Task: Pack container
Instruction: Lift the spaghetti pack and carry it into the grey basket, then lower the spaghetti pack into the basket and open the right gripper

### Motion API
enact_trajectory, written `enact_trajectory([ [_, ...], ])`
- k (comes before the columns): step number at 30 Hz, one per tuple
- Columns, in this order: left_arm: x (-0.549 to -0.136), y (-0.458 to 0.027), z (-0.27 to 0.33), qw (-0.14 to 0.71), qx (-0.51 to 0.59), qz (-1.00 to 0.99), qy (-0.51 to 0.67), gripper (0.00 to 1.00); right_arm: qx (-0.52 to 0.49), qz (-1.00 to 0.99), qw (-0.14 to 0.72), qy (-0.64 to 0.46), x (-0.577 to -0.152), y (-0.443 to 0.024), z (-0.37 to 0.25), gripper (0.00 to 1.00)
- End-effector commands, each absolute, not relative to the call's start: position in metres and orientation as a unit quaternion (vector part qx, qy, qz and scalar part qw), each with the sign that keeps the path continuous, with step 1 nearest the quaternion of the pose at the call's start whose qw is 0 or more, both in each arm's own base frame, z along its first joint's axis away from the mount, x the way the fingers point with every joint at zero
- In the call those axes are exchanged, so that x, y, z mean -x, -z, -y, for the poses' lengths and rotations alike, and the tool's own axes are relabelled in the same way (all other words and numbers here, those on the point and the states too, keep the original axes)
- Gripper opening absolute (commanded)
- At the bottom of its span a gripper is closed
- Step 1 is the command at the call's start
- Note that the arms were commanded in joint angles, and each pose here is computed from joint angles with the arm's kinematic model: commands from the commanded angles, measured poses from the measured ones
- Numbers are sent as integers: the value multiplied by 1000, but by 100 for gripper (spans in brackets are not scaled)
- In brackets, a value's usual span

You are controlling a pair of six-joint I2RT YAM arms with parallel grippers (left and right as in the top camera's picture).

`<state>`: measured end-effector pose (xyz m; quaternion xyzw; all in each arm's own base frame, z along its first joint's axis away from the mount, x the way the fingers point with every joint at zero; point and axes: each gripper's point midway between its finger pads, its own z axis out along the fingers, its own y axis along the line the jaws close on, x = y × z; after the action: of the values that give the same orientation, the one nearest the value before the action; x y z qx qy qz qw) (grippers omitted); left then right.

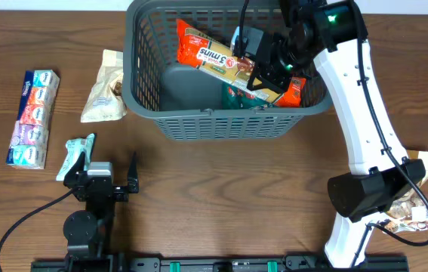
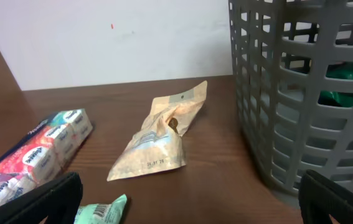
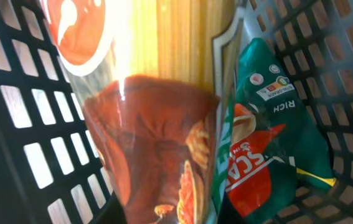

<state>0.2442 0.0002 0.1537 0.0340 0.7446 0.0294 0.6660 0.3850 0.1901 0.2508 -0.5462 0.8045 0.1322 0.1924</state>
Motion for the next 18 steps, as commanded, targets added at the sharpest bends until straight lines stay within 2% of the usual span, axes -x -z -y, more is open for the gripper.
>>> enact_trajectory([
  [1,-244,-138,-2,651,-33,-758,-34,99,558,-780,227,-170,-377,-273,-203,1],
  [9,-244,-138,-2,651,-33,-758,-34,99,573,-772,205,-180,-367,-260,-212,1],
  [11,-244,-138,-2,651,-33,-758,-34,99,574,-773,198,-183,-365,-256,-213,17],
  [12,-244,-138,-2,651,-33,-758,-34,99,575,-773,195,-184,-363,-254,-214,37],
  [14,-244,-138,-2,651,-33,-758,-34,99,577,-772,190,-186,-361,-252,-216,58],
  [18,-244,-138,-2,651,-33,-758,-34,99,580,-770,188,-187,-359,-251,-218,62],
])
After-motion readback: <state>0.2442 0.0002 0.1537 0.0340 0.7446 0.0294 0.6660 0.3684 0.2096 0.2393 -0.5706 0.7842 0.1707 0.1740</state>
